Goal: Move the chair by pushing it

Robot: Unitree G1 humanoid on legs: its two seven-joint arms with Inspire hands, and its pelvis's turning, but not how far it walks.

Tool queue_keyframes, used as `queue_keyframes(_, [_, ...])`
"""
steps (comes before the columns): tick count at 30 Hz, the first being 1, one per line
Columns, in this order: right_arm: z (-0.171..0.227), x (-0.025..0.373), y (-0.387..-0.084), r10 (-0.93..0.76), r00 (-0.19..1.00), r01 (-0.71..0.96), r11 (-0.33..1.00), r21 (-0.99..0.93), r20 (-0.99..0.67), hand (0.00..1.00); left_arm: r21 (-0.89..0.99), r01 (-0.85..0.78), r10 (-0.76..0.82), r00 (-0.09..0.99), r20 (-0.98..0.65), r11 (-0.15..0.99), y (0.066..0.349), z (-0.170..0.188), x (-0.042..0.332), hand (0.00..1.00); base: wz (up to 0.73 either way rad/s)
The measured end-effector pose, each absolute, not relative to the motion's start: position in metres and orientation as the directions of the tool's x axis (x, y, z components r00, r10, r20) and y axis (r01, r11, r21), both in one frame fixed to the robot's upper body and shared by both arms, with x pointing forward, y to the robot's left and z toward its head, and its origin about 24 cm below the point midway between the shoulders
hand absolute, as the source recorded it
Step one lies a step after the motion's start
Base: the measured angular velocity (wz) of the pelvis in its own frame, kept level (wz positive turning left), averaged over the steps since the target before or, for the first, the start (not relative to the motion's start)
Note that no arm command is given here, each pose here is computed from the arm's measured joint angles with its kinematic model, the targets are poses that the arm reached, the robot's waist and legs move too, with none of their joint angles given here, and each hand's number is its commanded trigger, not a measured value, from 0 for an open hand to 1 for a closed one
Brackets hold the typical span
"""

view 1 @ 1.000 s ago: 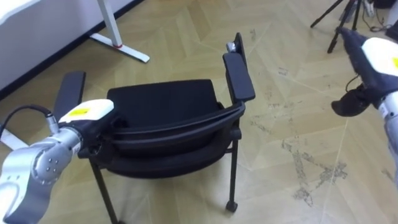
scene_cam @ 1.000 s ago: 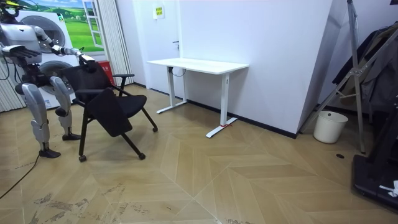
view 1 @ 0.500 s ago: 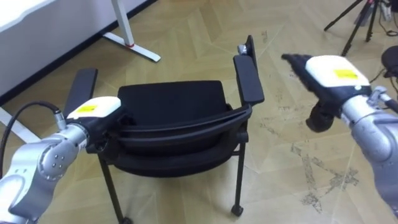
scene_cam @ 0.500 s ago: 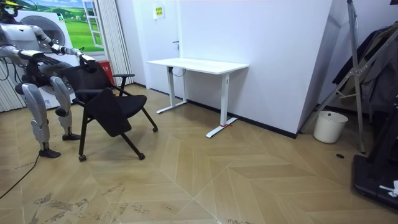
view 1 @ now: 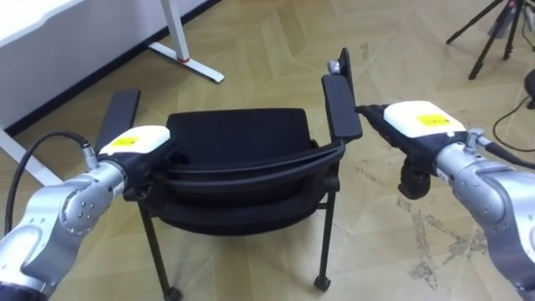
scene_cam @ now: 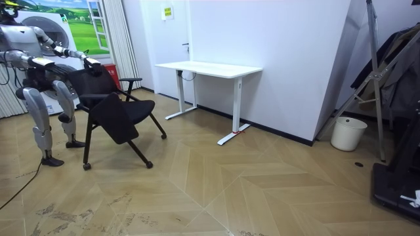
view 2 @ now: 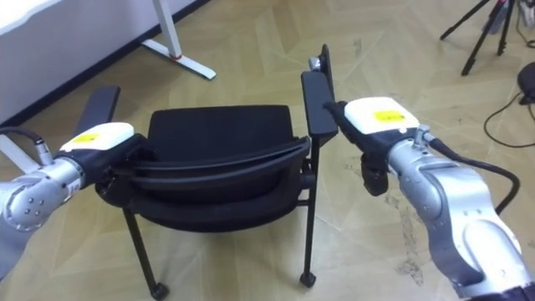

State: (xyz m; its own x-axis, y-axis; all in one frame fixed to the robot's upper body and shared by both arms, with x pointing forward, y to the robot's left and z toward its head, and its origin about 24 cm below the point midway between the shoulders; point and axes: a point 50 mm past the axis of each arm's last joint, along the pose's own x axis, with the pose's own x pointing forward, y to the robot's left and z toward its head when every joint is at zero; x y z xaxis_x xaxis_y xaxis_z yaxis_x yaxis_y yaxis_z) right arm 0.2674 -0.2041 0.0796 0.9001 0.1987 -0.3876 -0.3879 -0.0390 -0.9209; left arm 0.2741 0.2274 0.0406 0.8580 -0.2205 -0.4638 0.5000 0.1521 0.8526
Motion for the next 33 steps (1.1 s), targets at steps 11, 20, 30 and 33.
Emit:
queue_keyframes(11, [0.064,0.262,-0.181,0.272,0.856,-0.445,-0.048,-0.894,-0.440,0.00,0.862,0.488,-0.246,0.860,-0.448,0.136,0.220,0.041,0.276,1.00,0.02])
queue_keyframes(20, [0.062,0.264,-0.162,0.321,0.842,-0.449,-0.028,-0.893,-0.433,0.00,0.864,0.489,-0.267,0.855,-0.445,0.125,0.212,0.041,0.280,1.00,0.07])
queue_keyframes(30, [0.069,0.270,-0.144,0.377,0.832,-0.433,-0.015,-0.901,-0.406,0.00,0.870,0.478,-0.276,0.858,-0.433,0.119,0.209,0.044,0.283,1.00,0.06])
queue_keyframes(33, [0.068,0.269,-0.140,0.388,0.829,-0.438,-0.002,-0.899,-0.404,0.00,0.871,0.477,-0.278,0.858,-0.433,0.117,0.209,0.044,0.283,1.00,0.05])
